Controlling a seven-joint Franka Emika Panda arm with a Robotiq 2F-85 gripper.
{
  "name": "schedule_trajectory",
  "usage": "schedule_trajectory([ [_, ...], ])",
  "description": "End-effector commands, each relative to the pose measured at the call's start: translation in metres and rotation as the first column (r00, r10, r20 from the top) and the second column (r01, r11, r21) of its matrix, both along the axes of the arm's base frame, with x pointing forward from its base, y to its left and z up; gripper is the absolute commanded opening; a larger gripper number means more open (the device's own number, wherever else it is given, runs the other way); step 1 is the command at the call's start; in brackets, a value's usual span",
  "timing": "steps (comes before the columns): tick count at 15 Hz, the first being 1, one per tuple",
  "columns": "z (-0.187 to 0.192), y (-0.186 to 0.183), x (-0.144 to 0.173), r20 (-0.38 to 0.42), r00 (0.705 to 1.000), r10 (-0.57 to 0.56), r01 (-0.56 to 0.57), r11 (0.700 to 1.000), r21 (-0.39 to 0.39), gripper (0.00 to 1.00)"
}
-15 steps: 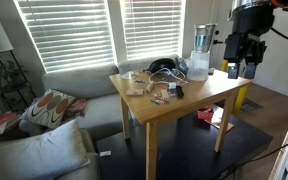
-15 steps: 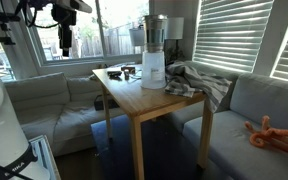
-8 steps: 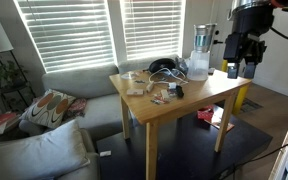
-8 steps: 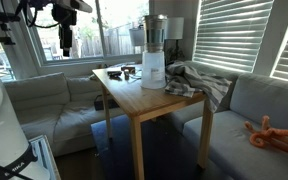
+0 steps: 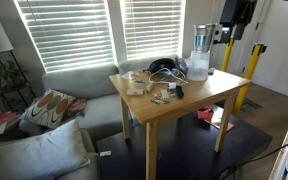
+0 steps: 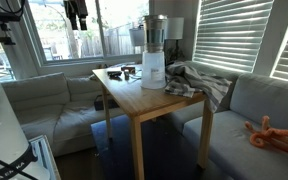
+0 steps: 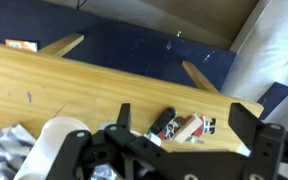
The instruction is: Remove the silver cup from the top of the bucket
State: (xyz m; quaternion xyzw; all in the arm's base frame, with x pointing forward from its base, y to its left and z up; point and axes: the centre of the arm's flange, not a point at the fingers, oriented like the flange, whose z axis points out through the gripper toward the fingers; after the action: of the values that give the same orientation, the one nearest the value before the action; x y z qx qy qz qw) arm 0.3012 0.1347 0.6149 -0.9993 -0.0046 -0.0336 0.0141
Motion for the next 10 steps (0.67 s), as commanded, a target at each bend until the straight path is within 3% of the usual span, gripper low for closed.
schedule_trajectory([
  [1, 0.063, -0.009, 0.040, 0.099, 0.994, 0.050, -0.041, 0.995, -0.089, 1.00],
  [6, 0.118, -0.038, 0.065, 0.225, 0.973, 0.056, -0.019, 0.986, -0.165, 1.00],
  [10, 0.131, -0.071, 0.081, 0.266, 0.964, 0.016, 0.024, 0.989, -0.147, 1.00],
])
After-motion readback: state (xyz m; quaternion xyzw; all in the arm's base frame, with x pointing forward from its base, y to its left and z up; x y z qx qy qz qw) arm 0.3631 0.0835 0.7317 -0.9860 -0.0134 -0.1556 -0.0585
